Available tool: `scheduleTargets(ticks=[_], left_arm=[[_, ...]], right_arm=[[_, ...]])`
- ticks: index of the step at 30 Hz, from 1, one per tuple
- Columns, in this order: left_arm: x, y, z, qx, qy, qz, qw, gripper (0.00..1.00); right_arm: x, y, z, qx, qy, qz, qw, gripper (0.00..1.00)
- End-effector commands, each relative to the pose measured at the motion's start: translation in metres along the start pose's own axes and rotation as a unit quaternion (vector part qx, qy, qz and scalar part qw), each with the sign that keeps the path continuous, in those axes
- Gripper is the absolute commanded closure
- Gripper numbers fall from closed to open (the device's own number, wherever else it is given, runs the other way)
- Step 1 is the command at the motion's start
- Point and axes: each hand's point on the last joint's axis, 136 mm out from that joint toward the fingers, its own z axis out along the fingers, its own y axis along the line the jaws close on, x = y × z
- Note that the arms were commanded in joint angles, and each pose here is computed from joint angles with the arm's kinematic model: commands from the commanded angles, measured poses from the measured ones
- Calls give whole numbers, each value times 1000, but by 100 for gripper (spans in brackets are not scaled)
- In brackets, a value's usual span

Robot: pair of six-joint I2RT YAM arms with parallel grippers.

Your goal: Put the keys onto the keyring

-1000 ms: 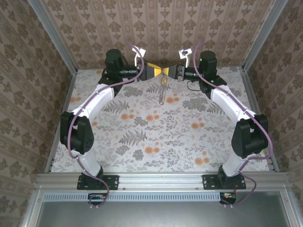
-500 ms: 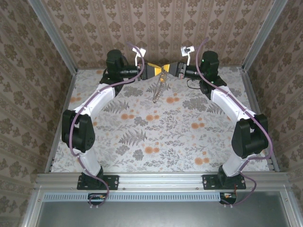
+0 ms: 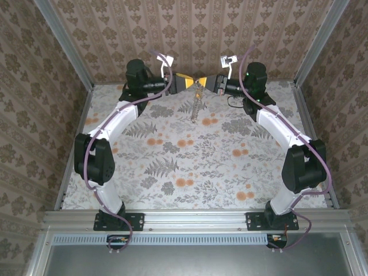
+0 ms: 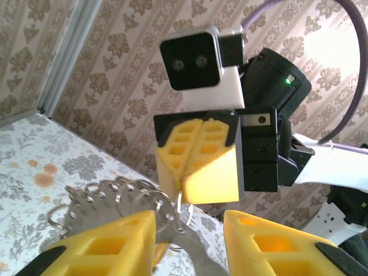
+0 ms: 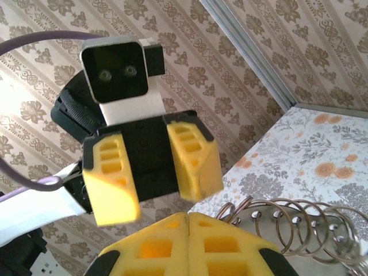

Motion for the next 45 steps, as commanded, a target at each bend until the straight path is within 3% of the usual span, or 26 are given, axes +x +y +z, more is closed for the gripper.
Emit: scheduleTargets(ticks=[1,26,45], left_arm=[[-14,-4,-6,-3,-17,20,1000,63],[0,-8,24,32,13,11,999,63],[6,-14,27,40,20,15,999,79]], right_arm=[[-9,25,-7,-22,-8,-32,999,100],[-10,24,-5,-26,-8,-29,999,100],[-9,17,-5,-14,-8,-26,1000,100]])
